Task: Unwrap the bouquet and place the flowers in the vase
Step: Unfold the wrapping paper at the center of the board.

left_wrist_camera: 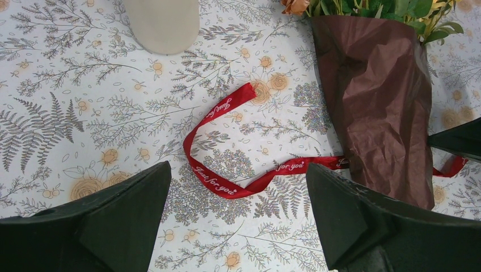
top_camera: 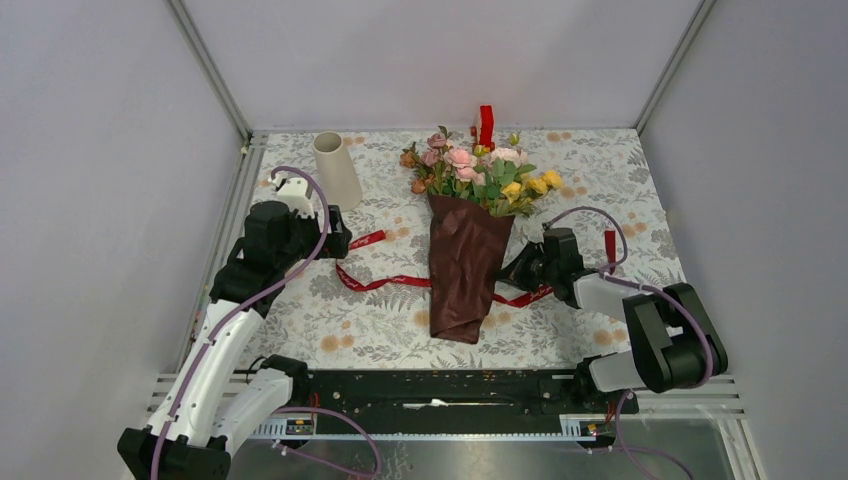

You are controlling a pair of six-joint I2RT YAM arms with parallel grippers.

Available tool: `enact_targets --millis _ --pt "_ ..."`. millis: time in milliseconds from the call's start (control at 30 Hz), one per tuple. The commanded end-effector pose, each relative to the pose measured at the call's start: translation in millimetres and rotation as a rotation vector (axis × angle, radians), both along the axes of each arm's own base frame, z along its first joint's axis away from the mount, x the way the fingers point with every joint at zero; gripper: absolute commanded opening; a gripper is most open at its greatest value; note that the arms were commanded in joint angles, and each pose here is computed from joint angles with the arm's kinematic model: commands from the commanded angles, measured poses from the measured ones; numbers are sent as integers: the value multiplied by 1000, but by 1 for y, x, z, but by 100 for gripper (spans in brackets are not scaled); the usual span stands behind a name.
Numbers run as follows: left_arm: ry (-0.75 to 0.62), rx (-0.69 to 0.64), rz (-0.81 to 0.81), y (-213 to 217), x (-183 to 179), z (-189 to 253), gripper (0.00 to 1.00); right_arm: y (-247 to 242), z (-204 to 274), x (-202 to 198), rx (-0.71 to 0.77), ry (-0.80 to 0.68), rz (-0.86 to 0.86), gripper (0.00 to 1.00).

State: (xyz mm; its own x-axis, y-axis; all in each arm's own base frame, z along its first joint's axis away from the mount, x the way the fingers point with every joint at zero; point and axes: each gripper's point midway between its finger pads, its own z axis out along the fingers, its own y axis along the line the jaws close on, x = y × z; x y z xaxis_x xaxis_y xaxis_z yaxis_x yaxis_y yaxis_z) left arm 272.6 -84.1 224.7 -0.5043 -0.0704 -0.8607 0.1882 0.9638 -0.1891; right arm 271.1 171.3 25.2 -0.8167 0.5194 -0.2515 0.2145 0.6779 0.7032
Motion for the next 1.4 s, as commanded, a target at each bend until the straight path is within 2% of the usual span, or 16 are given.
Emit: enact_targets --millis 0,267,567,733,1033,1367 --pt "-32 8 6 2 5 3 98 -6 17 5 -51 -64 -5 3" --pt "-41 8 8 3 4 6 98 -23 42 5 -162 -116 -11 3" --pt "-46 2 3 2 2 7 98 -25 65 3 -176 -149 0 2" --pt "-48 -1 5 2 2 8 98 -16 95 4 -176 -223 41 0" --pt "-49 -7 4 1 1 8 98 34 135 15 -190 -323 166 0" --pt "-51 -10 7 2 1 9 98 143 148 8 -162 -367 383 1"
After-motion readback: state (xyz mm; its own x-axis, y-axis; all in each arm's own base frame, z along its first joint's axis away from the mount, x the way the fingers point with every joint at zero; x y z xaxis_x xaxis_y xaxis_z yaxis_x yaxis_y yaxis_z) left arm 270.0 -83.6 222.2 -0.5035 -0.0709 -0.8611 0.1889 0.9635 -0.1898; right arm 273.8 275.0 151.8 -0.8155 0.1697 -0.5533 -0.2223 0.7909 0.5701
